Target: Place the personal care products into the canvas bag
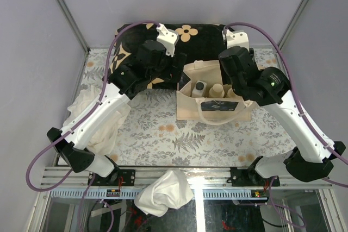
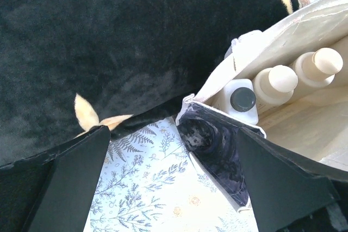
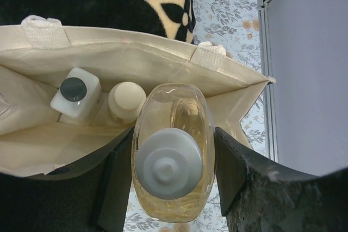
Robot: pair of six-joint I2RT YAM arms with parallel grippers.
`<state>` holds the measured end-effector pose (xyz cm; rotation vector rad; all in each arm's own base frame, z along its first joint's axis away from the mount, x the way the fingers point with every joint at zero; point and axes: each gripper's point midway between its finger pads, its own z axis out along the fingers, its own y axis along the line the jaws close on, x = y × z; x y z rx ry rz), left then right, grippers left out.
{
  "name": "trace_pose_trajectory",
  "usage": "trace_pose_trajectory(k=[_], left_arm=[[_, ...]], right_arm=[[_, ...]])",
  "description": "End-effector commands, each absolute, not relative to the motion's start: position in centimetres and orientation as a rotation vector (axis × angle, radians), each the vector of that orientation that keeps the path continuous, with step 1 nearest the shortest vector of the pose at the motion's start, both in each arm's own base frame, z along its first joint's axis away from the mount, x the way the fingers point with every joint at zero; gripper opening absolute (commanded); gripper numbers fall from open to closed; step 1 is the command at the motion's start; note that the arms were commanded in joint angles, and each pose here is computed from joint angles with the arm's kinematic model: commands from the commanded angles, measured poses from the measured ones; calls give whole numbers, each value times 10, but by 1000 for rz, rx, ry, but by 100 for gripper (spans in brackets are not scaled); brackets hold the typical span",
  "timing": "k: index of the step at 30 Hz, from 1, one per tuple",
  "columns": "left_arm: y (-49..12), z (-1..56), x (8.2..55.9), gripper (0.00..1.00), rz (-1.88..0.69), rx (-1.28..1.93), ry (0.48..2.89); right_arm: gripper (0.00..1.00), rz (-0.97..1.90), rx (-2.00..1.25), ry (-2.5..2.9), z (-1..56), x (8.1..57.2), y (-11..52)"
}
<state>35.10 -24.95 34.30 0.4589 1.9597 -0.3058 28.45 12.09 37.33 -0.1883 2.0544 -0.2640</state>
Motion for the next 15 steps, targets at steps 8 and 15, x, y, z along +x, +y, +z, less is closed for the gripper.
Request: trace_pose_trajectory(k=[8,15], left_arm=[[-255,358,358,100,-326,467,1908],[-254,357,357,100,-325,468,1909]], right_arm=[[0,-197,-58,2026,358,316,100],[0,-141,-48,2101,316,335,94]])
